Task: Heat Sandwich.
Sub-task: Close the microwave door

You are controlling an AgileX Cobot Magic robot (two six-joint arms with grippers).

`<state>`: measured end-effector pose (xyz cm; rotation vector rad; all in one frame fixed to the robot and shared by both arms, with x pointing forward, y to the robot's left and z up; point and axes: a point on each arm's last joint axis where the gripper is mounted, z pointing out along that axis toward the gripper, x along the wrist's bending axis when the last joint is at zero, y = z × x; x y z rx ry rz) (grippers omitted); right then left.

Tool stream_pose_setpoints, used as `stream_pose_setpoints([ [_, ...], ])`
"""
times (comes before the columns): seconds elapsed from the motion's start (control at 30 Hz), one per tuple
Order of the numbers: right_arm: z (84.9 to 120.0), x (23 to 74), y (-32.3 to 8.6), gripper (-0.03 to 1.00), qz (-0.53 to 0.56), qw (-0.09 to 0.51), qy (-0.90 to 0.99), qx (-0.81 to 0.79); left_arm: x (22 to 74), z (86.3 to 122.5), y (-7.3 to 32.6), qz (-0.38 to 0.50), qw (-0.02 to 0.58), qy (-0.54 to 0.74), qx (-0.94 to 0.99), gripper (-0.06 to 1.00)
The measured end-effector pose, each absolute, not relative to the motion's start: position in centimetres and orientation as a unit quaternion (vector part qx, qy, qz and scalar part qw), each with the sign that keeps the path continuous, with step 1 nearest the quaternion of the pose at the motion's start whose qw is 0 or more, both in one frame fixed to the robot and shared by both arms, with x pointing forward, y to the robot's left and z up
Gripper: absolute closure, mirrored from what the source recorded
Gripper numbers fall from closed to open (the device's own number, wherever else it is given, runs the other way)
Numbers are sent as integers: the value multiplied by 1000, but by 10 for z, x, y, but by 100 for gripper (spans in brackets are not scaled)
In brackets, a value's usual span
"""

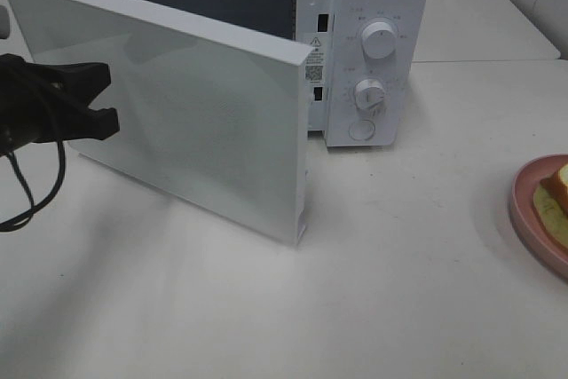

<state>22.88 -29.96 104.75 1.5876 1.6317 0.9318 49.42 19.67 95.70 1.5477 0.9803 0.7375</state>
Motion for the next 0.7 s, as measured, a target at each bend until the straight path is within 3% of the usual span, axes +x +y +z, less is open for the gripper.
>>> stream_pose_setpoints([
  [0.7,1047,229,-300,20,357,334,625,608,517,961,116,326,548,389,665,94],
])
